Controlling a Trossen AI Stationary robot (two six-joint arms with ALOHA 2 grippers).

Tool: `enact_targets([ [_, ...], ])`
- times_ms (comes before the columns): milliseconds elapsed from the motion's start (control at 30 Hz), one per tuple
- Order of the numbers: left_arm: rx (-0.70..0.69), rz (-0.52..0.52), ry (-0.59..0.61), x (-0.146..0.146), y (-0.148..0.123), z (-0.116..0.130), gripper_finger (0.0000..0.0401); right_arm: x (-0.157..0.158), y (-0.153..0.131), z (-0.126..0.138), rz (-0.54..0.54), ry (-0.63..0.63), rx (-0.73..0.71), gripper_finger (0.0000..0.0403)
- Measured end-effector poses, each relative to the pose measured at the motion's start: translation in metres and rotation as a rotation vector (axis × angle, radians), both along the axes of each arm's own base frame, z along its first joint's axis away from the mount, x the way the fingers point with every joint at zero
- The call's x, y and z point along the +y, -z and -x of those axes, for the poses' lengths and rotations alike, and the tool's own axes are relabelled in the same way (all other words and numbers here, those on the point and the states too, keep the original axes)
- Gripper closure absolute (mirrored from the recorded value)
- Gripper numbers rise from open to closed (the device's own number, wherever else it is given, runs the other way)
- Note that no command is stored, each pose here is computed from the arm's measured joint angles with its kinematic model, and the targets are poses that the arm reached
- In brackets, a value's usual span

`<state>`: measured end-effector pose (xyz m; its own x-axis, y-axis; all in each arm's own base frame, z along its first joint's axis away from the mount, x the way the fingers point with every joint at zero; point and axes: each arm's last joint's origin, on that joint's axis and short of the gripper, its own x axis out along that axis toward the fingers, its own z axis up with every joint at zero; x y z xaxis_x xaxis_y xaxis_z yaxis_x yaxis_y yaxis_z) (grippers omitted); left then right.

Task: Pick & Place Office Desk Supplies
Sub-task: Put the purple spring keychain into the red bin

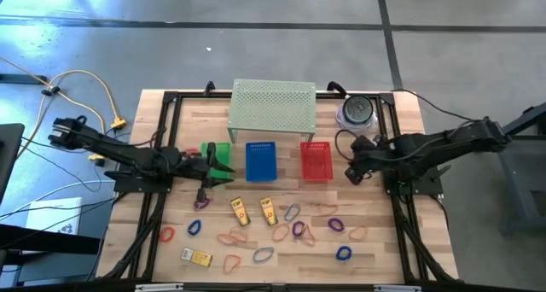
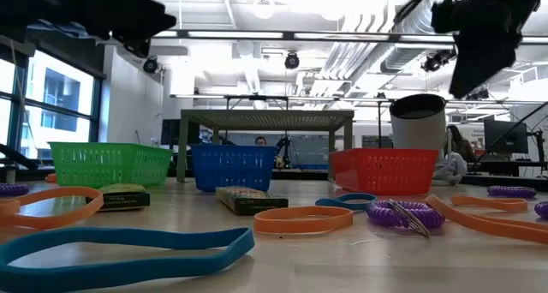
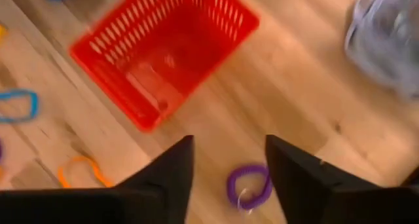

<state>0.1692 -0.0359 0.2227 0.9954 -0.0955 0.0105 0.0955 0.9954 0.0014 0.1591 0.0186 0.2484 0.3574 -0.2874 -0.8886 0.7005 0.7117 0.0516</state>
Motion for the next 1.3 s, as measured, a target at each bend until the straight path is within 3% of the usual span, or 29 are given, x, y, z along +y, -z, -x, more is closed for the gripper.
enact_targets([
  [200, -0.024, 0.006, 0.007, -0.004, 0.004, -0.011, 0.0274, 0.004, 0.021, -0.016, -0.098, 0.044, 0.148, 0.0151],
  [300, -0.006, 0.017, 0.008, -0.005, 0.008, -0.015, 0.0274, 0.003, 0.031, -0.017, -0.158, 0.147, 0.251, 0.0148],
  [433, 0.009, 0.078, 0.008, -0.006, 0.010, -0.017, 0.0274, 0.002, 0.046, -0.018, -0.190, 0.188, 0.333, 0.0154],
  [667, -0.071, 0.199, 0.026, -0.006, 0.001, -0.016, 0.0274, 0.000, 0.073, -0.020, -0.156, 0.133, 0.379, 0.0160],
  [1067, -0.068, 0.202, 0.027, -0.006, 0.001, -0.017, 0.0274, 0.002, 0.110, -0.031, -0.150, 0.089, 0.447, 0.0160],
  [1300, -0.066, 0.211, 0.027, -0.006, 0.001, -0.017, 0.0274, -0.004, 0.120, -0.038, -0.213, 0.027, 0.494, 0.0160],
])
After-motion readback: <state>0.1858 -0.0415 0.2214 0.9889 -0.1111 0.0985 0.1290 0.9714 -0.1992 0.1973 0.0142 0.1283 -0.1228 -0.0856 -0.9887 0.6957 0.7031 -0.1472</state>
